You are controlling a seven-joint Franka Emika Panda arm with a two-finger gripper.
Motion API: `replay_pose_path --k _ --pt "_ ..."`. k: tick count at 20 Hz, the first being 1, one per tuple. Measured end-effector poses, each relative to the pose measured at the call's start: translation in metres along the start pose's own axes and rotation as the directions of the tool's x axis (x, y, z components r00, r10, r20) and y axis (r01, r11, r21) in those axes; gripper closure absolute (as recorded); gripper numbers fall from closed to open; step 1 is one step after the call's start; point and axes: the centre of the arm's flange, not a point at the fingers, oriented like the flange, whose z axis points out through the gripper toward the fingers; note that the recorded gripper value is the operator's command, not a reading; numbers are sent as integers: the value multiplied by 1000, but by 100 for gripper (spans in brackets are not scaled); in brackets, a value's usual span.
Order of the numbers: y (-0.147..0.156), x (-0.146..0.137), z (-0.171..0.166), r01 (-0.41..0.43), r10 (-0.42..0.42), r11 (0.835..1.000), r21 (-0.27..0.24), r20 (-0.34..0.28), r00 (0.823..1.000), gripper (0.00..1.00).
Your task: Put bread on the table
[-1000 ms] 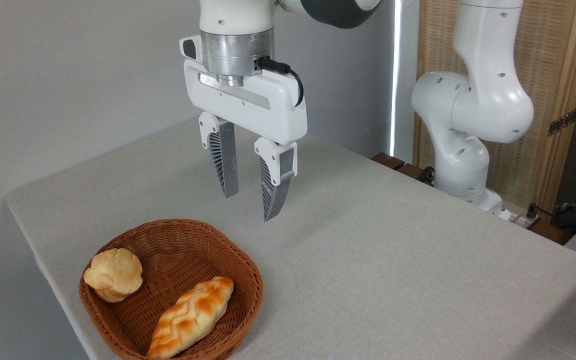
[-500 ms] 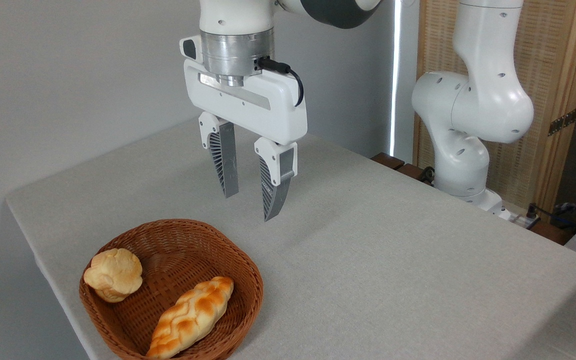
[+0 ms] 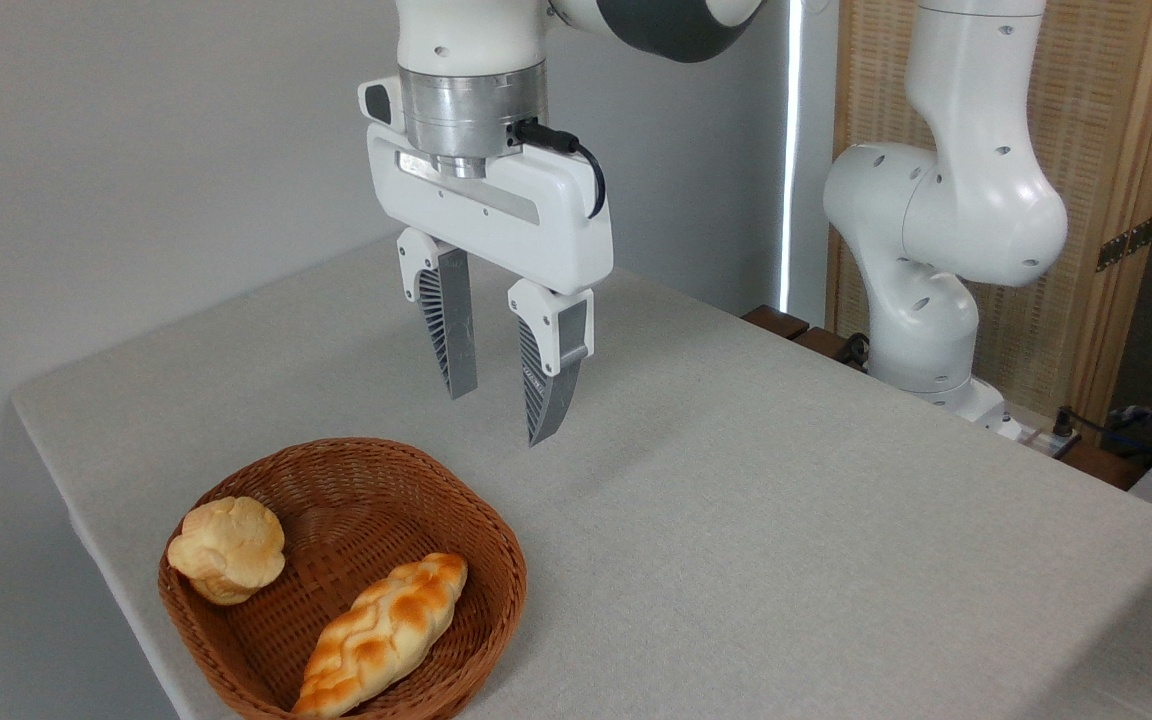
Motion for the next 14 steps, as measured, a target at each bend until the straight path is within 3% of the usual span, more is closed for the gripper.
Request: replay_pose_path --k 7,14 --pt "0 5 12 -5 5 1000 -11 15 1000 0" --pt "11 43 18 -59 65 996 72 -87 994 0"
